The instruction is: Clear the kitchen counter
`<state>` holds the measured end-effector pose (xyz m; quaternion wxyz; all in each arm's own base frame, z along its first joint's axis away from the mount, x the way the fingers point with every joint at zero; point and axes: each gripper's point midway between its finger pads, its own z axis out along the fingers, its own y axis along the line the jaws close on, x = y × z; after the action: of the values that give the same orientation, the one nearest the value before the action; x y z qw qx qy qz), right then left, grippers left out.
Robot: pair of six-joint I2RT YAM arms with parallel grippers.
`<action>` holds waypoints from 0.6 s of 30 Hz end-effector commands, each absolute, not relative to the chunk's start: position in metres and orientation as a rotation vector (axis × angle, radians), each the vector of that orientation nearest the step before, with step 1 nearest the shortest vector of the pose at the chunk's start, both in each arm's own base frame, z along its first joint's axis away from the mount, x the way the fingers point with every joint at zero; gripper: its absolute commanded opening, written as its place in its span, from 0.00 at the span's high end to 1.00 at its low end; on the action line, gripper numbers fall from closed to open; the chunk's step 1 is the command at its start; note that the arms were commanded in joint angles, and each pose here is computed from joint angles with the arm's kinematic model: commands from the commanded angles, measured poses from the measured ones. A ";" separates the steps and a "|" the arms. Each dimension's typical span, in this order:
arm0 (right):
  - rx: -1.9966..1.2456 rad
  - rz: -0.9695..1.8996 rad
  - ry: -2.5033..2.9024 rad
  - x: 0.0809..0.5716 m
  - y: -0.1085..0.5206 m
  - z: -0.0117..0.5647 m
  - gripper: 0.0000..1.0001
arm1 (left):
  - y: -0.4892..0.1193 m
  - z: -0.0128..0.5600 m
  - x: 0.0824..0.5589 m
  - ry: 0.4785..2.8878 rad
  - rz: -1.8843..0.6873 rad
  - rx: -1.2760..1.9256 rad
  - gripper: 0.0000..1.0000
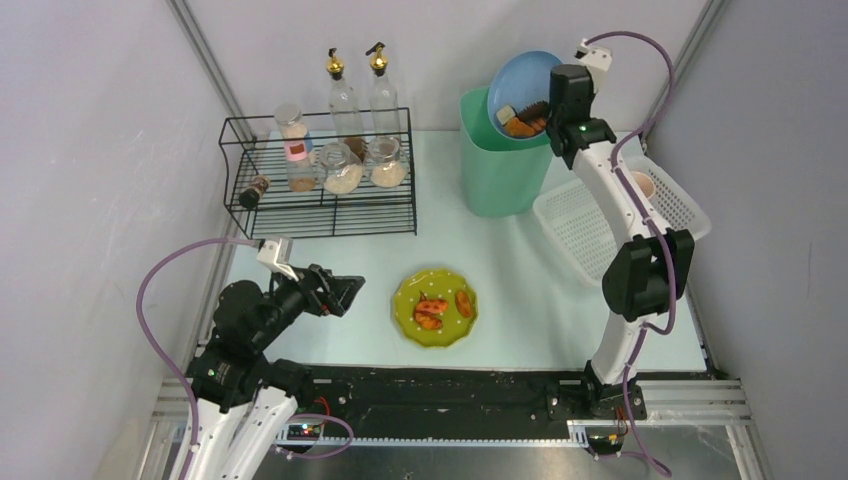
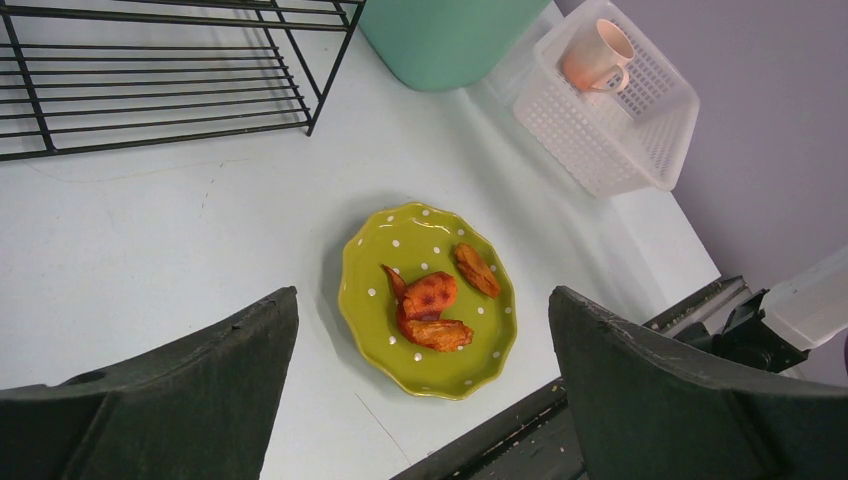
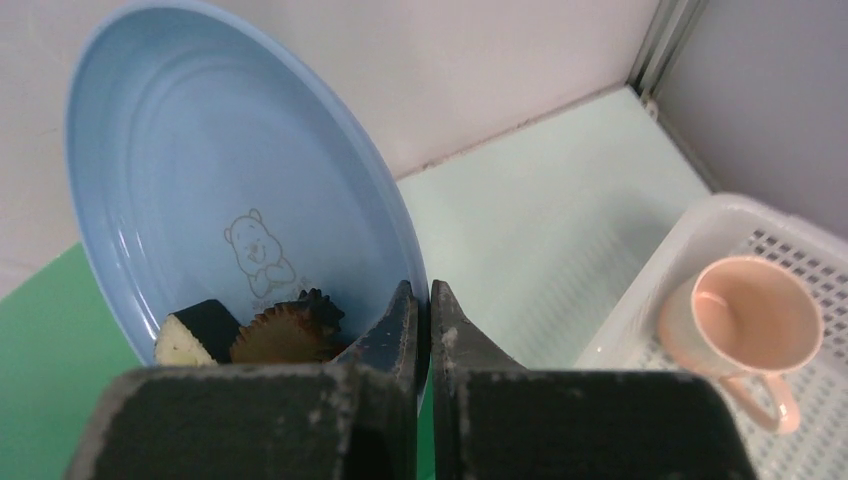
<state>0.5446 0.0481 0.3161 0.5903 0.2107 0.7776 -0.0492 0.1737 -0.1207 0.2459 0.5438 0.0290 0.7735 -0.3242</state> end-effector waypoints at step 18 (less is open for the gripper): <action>0.122 -0.709 1.089 0.496 0.078 0.473 1.00 | -0.123 0.249 0.172 1.821 -0.788 0.086 0.02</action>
<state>0.5336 0.0970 0.3942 0.7344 -0.0006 0.6166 -0.2837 0.1736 -0.1208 0.2459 0.5437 0.0294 0.7735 -0.3244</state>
